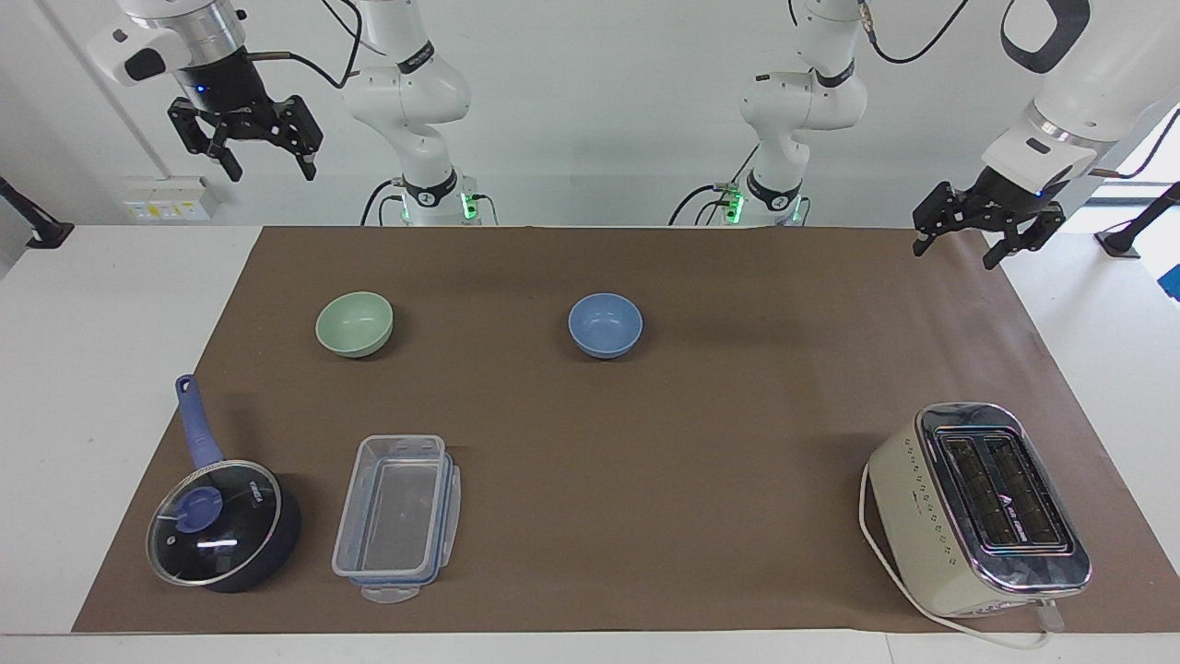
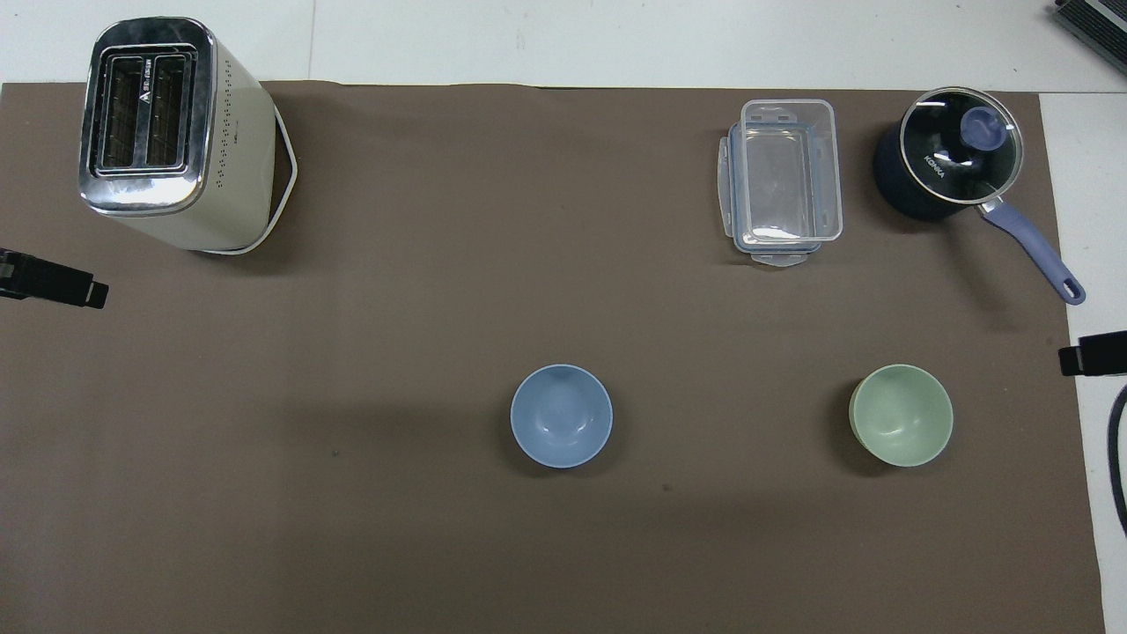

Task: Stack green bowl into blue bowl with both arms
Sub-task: 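Move the right gripper to the green bowl rim and grip it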

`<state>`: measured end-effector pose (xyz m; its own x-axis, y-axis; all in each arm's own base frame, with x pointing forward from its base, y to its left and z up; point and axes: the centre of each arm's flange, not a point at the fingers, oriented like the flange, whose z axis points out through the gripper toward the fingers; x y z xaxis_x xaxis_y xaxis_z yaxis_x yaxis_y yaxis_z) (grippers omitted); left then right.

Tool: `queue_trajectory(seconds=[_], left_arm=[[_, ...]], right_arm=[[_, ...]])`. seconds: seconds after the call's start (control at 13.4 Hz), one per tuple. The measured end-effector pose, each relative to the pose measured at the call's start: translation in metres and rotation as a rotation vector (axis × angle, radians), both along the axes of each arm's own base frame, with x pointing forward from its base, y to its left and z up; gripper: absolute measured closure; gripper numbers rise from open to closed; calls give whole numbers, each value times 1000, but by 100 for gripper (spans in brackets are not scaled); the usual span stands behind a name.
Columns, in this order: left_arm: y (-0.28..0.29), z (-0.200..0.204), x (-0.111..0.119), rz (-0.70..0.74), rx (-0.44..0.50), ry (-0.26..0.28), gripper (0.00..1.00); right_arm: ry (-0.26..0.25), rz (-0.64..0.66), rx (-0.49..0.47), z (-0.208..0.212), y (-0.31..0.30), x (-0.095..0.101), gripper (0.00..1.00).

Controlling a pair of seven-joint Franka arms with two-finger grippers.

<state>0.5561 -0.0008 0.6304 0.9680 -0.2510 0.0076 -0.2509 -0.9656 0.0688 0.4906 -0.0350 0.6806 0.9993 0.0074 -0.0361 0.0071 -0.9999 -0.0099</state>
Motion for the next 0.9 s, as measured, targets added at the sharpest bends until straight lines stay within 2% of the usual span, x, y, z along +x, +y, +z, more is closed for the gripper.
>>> queue_trajectory(seconds=[0.15,0.45,0.67,0.9], left_arm=[[0,0,0,0,0,0,0],[0,0,0,0,0,1,0],[0,0,0,-1,0,1,0],[0,0,0,-1,0,1,0]], right_arm=[[35,2,2,-32,0,6,0],[69,12,5,-123,0,16,0],[57,64,9,-181,-10,15,0],[13,140,11,-233,-38,7,0]])
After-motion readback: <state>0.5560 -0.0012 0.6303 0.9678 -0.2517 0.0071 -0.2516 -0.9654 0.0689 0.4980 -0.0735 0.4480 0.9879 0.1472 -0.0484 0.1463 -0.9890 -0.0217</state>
